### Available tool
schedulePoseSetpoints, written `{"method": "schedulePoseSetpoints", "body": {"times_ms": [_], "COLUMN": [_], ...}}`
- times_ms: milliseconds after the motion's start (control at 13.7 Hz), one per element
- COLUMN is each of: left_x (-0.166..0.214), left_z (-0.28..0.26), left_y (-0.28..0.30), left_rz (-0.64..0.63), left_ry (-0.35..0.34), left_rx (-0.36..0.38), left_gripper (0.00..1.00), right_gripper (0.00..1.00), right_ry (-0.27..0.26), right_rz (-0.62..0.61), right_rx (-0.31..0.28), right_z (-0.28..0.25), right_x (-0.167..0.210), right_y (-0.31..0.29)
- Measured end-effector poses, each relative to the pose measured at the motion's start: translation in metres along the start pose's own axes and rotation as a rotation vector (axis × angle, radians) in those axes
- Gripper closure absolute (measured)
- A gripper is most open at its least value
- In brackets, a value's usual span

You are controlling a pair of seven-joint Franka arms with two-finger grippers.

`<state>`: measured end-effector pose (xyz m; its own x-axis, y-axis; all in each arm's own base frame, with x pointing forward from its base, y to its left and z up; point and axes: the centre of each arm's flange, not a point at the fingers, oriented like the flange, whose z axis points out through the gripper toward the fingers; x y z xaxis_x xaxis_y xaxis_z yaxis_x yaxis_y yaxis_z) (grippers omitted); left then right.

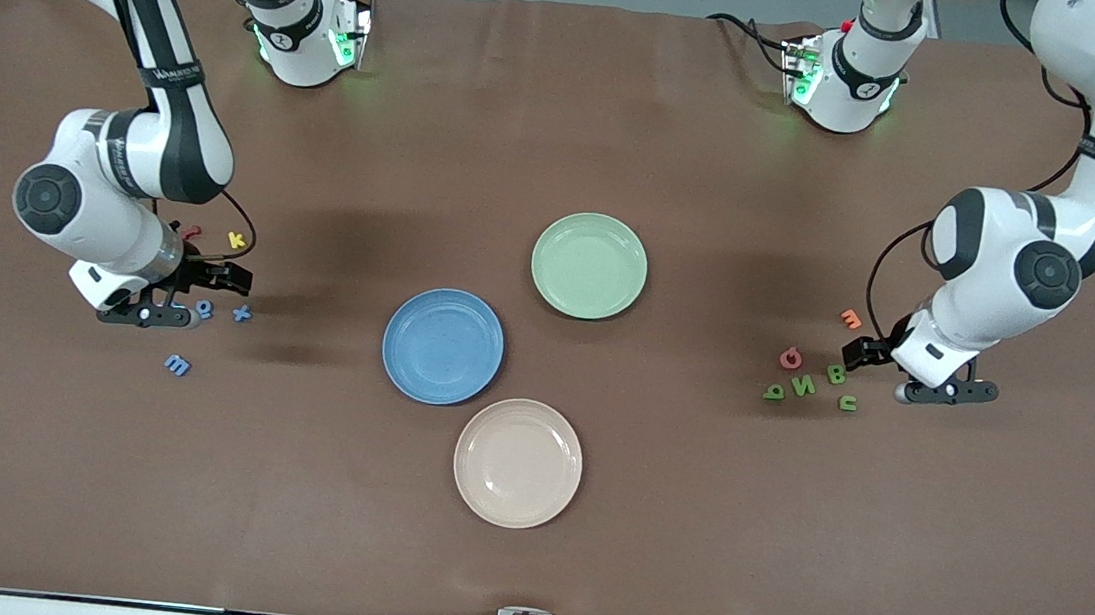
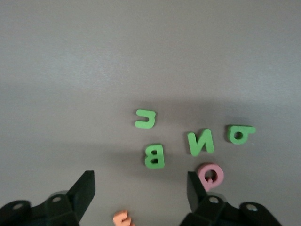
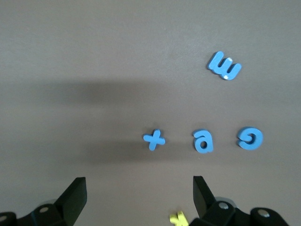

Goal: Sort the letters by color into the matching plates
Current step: 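Close the right gripper on the blue x while the left gripper grasps the green u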

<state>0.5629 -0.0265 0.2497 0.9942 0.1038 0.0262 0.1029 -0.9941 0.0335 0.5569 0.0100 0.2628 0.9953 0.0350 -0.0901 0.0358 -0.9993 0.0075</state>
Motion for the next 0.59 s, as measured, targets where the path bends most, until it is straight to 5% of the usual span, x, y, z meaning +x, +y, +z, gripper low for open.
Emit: {"method": "schedulePoseSetpoints", "body": {"times_ms": [585], "left_x": [-0.008], "left_z": [0.061], "left_y": [-0.001], "left_rz": [-0.003], "left_ry": [-0.055], "left_rx": [-0.003], "left_gripper": [0.25], "right_gripper": [0.00], "right_ry": [0.057], "right_rz": [-0.047], "right_rx": [-0.019], "right_z": [0.077], "right_x": [0.012], "right_y": [0.002]}}
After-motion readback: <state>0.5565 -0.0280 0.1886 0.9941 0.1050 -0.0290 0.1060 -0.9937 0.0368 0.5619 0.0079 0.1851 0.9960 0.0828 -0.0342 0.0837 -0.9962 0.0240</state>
